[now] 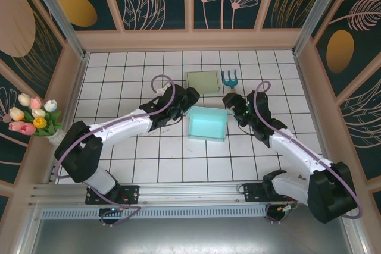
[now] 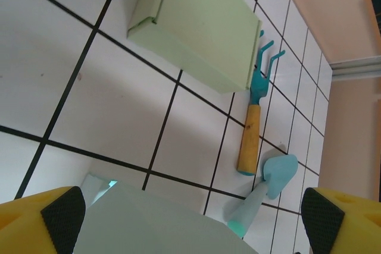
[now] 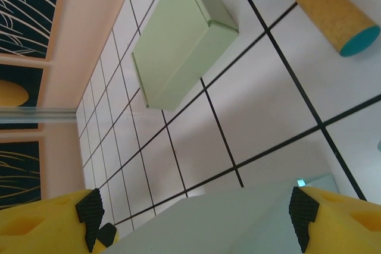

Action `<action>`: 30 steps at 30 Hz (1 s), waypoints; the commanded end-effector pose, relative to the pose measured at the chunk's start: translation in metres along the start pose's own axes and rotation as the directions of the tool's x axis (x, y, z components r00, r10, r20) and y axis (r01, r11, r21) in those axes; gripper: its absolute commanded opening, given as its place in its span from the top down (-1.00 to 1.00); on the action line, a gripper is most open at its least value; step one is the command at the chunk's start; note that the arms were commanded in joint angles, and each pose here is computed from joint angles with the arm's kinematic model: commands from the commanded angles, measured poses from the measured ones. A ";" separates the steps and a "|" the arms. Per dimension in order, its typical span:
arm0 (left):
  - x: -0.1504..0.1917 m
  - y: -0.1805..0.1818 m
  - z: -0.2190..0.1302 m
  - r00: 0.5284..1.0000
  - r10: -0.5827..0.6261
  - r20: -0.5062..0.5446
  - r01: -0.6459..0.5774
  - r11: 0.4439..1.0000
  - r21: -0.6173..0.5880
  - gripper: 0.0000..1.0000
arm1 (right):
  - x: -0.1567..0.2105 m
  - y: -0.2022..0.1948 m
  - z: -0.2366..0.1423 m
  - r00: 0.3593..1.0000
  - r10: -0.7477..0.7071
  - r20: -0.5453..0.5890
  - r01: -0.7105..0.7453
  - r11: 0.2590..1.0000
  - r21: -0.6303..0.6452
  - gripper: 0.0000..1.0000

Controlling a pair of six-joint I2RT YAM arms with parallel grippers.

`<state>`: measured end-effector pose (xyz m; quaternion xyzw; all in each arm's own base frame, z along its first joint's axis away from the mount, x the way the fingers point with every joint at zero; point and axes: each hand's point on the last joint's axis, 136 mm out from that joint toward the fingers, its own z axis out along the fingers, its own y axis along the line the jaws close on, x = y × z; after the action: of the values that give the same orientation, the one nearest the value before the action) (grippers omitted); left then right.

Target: Fold the paper box

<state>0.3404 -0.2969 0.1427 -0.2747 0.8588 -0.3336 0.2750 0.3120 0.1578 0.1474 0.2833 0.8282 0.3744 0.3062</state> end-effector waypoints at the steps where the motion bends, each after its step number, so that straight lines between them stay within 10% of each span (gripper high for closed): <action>1: 0.007 0.010 0.003 0.998 -0.055 -0.018 0.055 0.998 -0.025 -0.89 | 0.007 0.007 -0.002 0.999 0.031 -0.016 -0.032 0.998 -0.048 -0.69; 30: 0.052 -0.003 0.009 0.994 -0.075 -0.083 0.077 0.997 0.018 -0.61 | 0.043 0.006 0.001 0.995 0.074 -0.063 -0.079 0.994 -0.081 -0.40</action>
<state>0.3137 -0.3284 0.1234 -0.2930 0.8582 -0.3508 0.2336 0.2877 0.1887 0.1365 0.2926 0.8162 0.4168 0.2729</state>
